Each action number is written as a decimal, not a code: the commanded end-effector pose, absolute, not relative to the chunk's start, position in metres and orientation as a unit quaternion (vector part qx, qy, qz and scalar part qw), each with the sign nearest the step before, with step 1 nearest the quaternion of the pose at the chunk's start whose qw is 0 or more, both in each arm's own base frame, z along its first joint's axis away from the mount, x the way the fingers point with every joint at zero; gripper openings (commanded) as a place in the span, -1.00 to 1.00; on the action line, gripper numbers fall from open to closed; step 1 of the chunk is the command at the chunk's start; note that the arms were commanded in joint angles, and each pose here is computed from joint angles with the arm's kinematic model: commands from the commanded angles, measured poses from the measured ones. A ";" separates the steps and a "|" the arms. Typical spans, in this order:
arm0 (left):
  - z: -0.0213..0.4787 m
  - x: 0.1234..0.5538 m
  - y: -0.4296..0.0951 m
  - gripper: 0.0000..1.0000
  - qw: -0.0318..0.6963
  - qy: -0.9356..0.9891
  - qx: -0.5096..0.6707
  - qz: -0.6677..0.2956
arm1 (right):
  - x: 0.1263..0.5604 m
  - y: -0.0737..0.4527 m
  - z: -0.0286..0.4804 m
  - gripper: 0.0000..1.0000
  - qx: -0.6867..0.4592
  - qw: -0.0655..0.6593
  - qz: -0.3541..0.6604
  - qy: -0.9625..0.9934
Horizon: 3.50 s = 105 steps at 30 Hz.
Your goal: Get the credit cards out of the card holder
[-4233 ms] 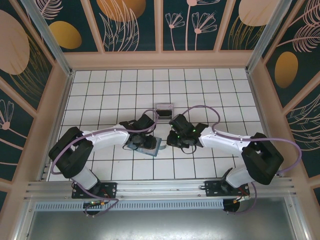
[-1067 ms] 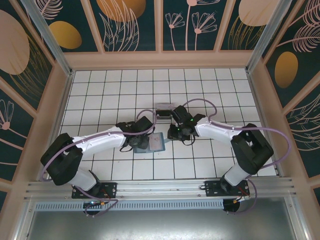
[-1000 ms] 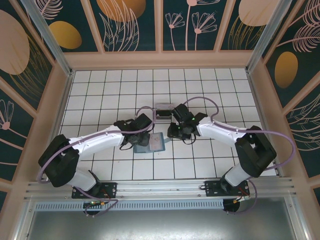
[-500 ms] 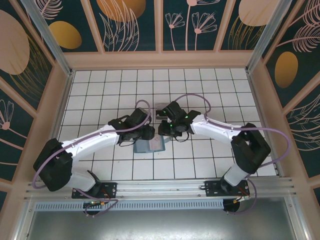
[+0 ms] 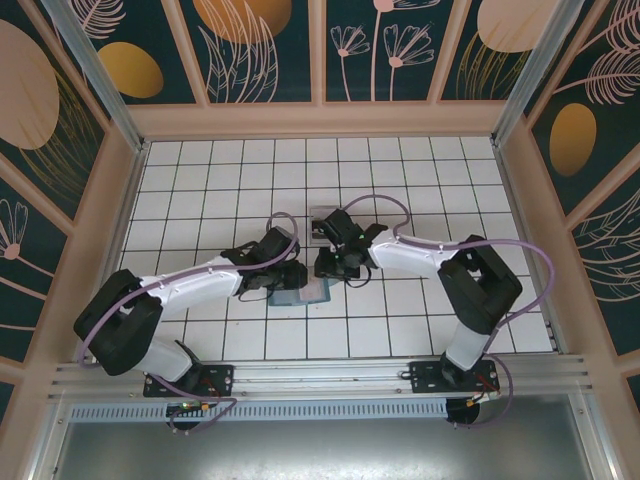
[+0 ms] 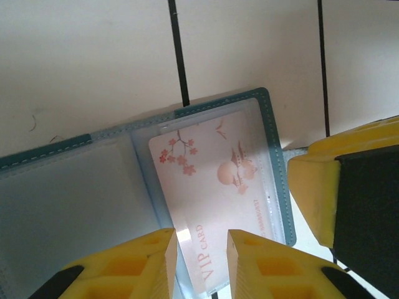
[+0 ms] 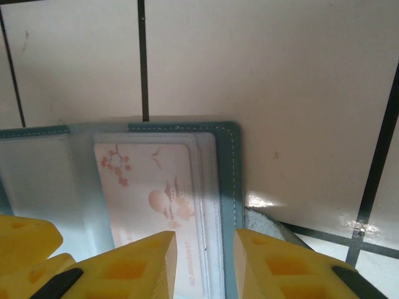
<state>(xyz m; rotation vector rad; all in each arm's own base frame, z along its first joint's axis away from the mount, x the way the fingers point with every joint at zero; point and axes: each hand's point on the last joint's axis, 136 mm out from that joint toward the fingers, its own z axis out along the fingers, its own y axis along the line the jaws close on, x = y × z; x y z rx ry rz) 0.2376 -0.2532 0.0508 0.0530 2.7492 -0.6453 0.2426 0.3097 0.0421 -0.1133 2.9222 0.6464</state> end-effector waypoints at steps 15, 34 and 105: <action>0.024 0.238 -0.244 -0.48 0.140 0.968 -0.006 -0.209 | 0.232 0.309 0.006 -0.64 -0.044 0.039 0.204 0.977; 0.014 0.232 -0.209 -0.53 0.141 0.983 0.001 -0.119 | 0.228 0.303 -0.001 -0.78 -0.041 0.032 0.193 0.980; 0.029 0.235 -0.239 -0.48 0.098 0.898 -0.095 -0.417 | 0.230 0.314 0.008 -0.56 -0.051 0.037 0.193 0.979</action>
